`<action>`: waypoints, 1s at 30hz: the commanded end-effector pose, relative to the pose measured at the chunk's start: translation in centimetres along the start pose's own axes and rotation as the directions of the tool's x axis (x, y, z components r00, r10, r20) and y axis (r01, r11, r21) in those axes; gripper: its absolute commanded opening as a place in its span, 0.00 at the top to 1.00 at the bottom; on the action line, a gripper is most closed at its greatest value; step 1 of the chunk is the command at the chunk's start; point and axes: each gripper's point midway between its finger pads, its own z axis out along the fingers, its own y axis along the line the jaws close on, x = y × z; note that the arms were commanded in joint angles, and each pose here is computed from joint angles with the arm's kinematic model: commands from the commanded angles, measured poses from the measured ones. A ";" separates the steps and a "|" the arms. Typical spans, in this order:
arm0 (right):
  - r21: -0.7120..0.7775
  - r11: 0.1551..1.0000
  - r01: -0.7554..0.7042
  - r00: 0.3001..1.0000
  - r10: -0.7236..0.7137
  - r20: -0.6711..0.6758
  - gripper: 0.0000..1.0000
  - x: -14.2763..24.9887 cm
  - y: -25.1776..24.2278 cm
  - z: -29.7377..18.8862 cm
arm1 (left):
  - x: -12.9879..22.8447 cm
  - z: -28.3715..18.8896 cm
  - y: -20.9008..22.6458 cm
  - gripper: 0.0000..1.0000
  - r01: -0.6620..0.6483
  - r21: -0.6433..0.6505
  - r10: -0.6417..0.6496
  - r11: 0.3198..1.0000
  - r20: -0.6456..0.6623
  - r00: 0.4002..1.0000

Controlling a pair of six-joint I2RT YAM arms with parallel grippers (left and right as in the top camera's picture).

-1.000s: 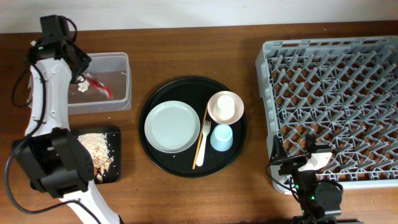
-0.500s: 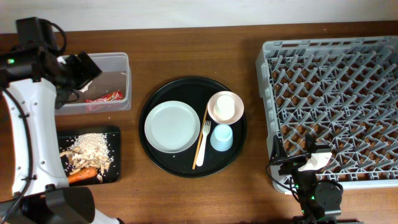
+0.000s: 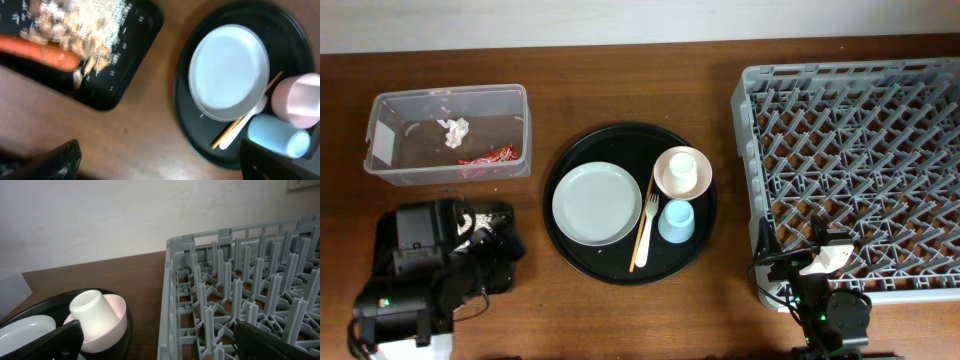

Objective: Sort waste into correct bins and load items into the dishwasher rack

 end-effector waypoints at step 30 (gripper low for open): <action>-0.298 0.948 -0.110 0.815 -0.086 -0.574 0.02 -11.3 10.4 -1.2 | -5.0 3.1 12.3 0.01 0.541 -0.236 -0.552 0.807 0.025 0.834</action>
